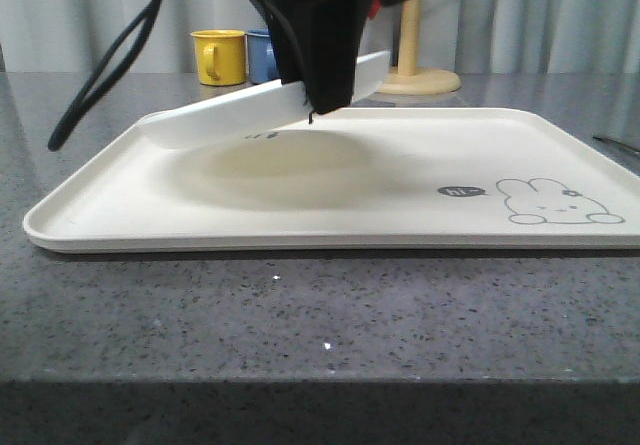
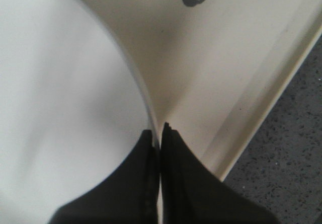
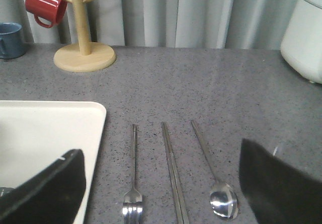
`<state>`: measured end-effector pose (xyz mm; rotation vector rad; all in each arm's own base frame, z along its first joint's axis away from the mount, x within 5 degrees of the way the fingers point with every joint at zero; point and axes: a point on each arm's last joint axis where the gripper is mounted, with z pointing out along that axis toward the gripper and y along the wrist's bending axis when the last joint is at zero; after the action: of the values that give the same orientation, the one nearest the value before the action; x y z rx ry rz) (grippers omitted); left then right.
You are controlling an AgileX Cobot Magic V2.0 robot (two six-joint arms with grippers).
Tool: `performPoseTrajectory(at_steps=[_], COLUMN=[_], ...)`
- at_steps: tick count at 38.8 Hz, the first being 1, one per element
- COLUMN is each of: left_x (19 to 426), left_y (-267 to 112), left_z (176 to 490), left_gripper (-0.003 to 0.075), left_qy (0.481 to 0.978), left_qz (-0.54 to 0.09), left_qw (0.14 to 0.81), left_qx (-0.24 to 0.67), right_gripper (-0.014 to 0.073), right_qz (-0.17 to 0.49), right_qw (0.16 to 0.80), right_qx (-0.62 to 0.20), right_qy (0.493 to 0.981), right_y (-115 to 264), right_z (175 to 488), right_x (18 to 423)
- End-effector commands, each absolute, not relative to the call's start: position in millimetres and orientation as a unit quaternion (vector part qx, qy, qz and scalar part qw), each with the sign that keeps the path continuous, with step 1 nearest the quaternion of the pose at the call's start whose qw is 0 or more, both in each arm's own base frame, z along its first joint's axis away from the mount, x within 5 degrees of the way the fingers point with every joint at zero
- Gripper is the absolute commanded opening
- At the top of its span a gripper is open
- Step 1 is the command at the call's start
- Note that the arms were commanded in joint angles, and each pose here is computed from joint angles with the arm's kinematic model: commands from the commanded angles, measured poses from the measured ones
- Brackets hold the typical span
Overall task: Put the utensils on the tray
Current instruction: 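Lower the white plate onto the tray and open the left gripper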
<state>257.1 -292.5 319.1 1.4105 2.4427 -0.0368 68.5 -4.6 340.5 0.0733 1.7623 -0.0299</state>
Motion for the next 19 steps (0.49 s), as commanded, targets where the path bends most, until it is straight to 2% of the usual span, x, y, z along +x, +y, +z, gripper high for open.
performPoseTrajectory(at_steps=[1, 19], left_x=[253, 257], left_y=[-291, -298], left_z=[339, 314], left_gripper=[-0.0018, -0.0017], left_qy=[0.853, 0.861], left_qz=[-0.022, -0.020], left_qw=[0.184, 0.148], left_qx=[0.487, 0.486], right_gripper=[0.0640, 0.0640], right_qz=[-0.022, -0.022], right_qw=[0.670, 0.670], right_qx=[0.028, 0.028], right_qy=[0.741, 0.741], right_y=[-5, -5], right_z=[358, 358], right_x=[70, 70])
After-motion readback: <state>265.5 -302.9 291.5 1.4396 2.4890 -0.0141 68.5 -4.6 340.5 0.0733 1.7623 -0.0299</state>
